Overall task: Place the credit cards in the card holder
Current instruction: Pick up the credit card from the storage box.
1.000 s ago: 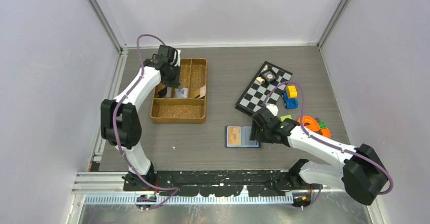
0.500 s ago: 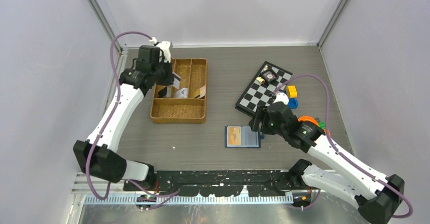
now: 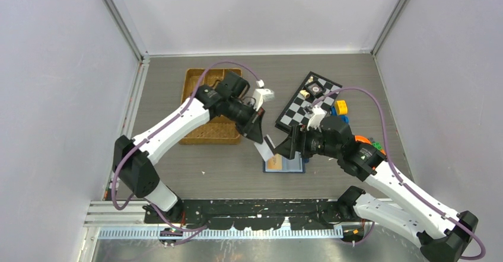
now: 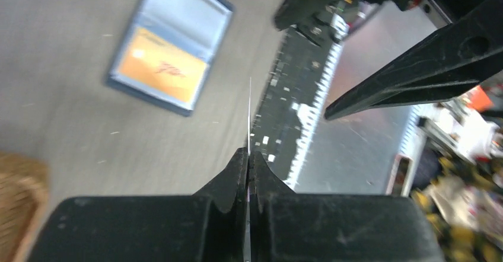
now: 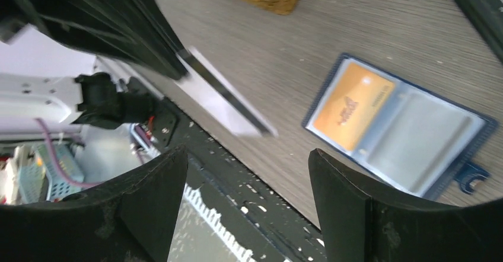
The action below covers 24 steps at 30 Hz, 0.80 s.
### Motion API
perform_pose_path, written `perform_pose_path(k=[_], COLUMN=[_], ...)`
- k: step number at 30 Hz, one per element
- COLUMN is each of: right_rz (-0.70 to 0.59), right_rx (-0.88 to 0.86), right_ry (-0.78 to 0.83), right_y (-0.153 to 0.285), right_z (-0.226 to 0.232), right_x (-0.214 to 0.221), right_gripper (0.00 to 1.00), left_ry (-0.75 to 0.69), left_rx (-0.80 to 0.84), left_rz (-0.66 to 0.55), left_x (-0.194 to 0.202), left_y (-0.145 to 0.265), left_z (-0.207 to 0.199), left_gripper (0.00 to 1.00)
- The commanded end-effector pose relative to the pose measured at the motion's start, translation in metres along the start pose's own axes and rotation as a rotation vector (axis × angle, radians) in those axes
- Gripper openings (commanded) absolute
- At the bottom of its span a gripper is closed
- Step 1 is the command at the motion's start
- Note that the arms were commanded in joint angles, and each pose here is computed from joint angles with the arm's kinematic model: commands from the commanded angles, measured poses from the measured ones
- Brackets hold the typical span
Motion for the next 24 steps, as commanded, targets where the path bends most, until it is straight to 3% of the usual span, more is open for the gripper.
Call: perform_pose_path(k=[1,12,14,16,18,19,21,24], right_rz=[-0.044,0.076,0.068,0.049,0.031,0.015,-0.022,-0.110], right_rx=[-0.204,-0.392,-0.413,-0.420,-0.402,-0.368,-0.319,-0.264], right_ry=[0.056,0.025,0.018,0.008,0.000,-0.004,-0.010,-0.023], right_y=[0.010,-0.003,-0.003,-0.004,-0.004,-0.005,-0.004,0.002], right_z=[0.027,0.037,0.039,0.039,0.038,0.035,0.032,0.028], right_x=[-0.021,-0.007,-0.007,-0.008,-0.009,-0.010,-0.011,-0.017], right_gripper=[0.79,0.57,0.46,0.27,0.09,0.02,0.00,0.00], left_ry=[-0.013,-0.016,-0.024,-0.033,-0.040,-0.044,-0.045,0.029], left_rx=[0.258,0.407,0.392,0.382,0.342,0.316,0.253,0.241], left_rz=[0.100,0.121,0.111,0.092,0.054,0.028,-0.055,-0.203], left_x=[0.012,0.015,0.014,0.013,0.011,0.010,0.007,0.002], left_y=[-0.004,-0.001,0.000,0.000,0.000,0.001,0.004,0.014], left_z=[-0.029,-0.042,-0.041,-0.041,-0.040,-0.038,-0.030,-0.021], left_gripper=[0.00,0.00,0.00,0.02,0.23,0.43,0.67,0.80])
Point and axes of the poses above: each gripper's point midway between its finger pads, its own y axis back along the fingers, its own z axis along the line the jaws close on, x = y × z, the point moved 8 cm from there along y, back along the fingers, and after that the axes turned 11 degrees about y, right-handed, at the moved point
